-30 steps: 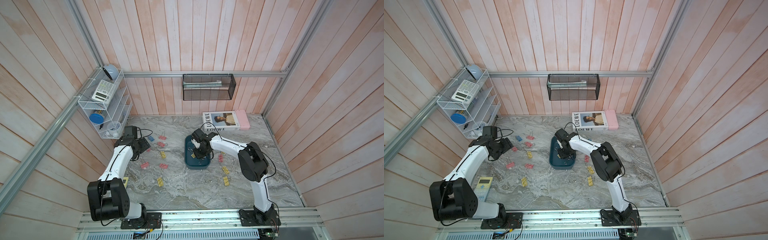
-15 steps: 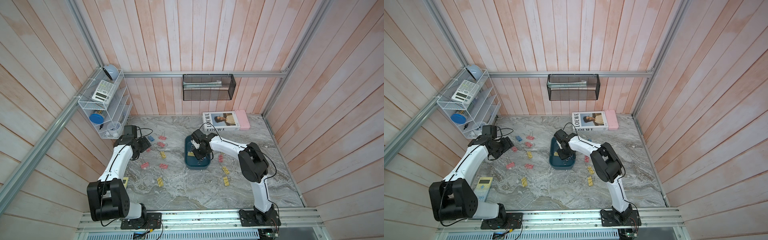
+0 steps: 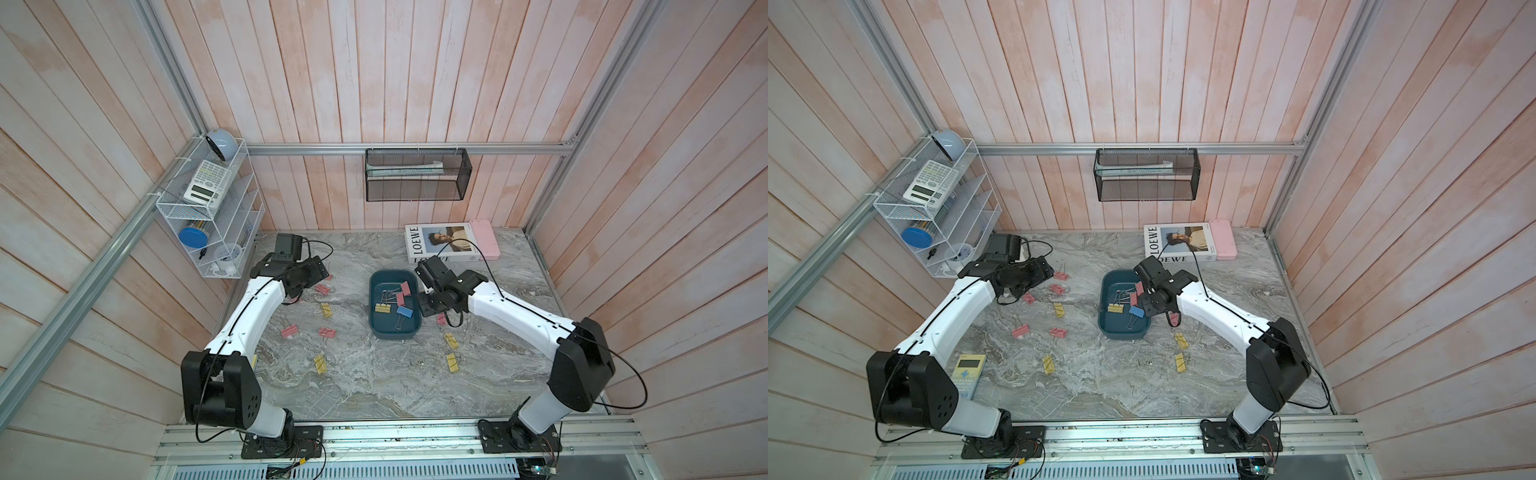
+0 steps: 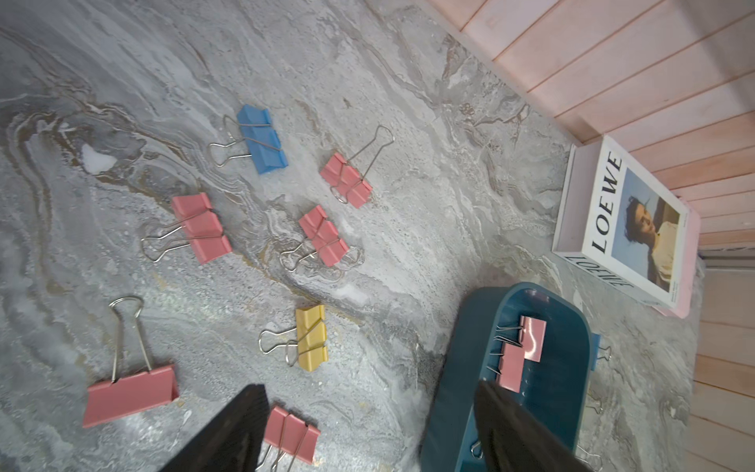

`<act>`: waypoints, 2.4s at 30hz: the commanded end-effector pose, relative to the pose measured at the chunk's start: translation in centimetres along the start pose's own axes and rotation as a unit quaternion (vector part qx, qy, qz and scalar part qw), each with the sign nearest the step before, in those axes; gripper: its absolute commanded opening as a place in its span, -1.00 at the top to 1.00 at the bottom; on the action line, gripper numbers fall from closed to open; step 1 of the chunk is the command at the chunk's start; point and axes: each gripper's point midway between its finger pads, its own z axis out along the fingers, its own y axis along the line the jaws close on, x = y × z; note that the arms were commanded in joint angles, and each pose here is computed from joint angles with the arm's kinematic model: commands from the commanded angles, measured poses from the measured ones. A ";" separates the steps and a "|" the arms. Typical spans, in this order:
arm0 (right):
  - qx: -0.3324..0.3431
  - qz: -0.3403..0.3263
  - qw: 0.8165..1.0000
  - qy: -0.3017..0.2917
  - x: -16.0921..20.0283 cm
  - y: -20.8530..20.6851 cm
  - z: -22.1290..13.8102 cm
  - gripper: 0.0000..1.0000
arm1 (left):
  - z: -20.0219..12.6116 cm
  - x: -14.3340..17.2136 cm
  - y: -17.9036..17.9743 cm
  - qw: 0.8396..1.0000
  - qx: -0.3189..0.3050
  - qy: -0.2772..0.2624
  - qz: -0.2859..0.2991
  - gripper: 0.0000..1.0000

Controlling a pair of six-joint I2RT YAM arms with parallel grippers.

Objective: Take out the binder clips from the storage box
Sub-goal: Place the binder clip at the center of the board, then pick up the binder clip from the storage box.

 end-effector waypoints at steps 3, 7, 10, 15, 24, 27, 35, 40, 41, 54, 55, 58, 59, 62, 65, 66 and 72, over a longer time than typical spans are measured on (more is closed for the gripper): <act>0.078 0.099 0.992 0.018 4.7 -6.3 -0.1 1.00 | 1.2 0.3 -4.0 0.999 0.019 0.006 0.031 -0.70; 0.074 0.157 0.984 0.029 7.0 -8.8 1.1 1.00 | 2.1 1.4 -6.5 0.998 0.030 0.020 0.056 -0.70; 0.075 0.178 0.981 0.023 7.5 -10.0 2.4 1.00 | 2.4 2.2 -7.9 0.996 0.030 0.027 0.078 -0.70; 0.074 0.194 0.978 0.023 5.6 -11.2 4.7 1.00 | 2.7 4.1 -9.6 0.993 0.036 0.042 0.101 -0.70; 0.057 0.194 0.977 0.074 0.8 -11.4 10.4 1.00 | 2.8 6.7 -10.9 0.990 0.039 0.062 0.124 -0.70; 0.054 0.197 0.976 0.078 -0.2 -11.8 11.8 1.00 | 2.8 7.2 -10.8 0.989 0.034 0.067 0.128 -0.99; 0.047 0.188 0.977 0.090 -2.4 -12.9 14.3 1.00 | 3.2 7.9 -11.2 0.989 0.052 0.069 0.122 -1.00; 0.047 0.183 0.977 0.094 -3.1 -13.3 14.7 0.65 | 4.3 8.6 -11.9 0.988 0.064 0.081 0.118 -1.00; 0.045 0.181 0.978 0.092 -3.2 -13.3 14.4 0.55 | 4.6 8.9 -12.1 0.987 0.065 0.085 0.120 -0.99; -0.004 0.210 0.977 0.023 -3.0 -12.1 6.0 0.06 | 9.7 12.5 -14.1 0.973 0.012 0.143 0.181 0.06; -0.007 0.212 0.977 0.019 -2.8 -12.0 5.4 0.01 | 10.2 12.7 -14.2 0.972 0.007 0.144 0.185 0.15; -0.015 0.218 0.976 0.006 -2.1 -11.7 3.7 -0.35 | 11.6 13.1 -14.6 0.970 -0.006 0.150 0.192 0.33; -0.017 0.218 0.976 0.003 -1.8 -11.7 3.2 -0.47 | 12.1 13.0 -14.8 0.970 -0.008 0.150 0.192 0.39; -0.016 0.222 0.975 -0.006 -1.1 -11.7 1.8 -0.86 | 13.4 13.0 -14.5 0.968 -0.028 0.152 0.197 0.49; -0.014 0.227 0.974 -0.016 -0.6 -11.9 0.8 -0.96 | 14.6 13.1 -14.0 0.965 -0.051 0.159 0.205 0.60; -0.014 0.229 0.973 -0.020 -0.4 -11.9 0.5 -0.96 | 14.9 13.1 -13.8 0.963 -0.060 0.159 0.207 0.66; -0.009 0.232 0.972 -0.021 0.6 -12.1 0.2 -0.96 | 16.5 13.7 -13.3 0.959 -0.075 0.171 0.211 0.73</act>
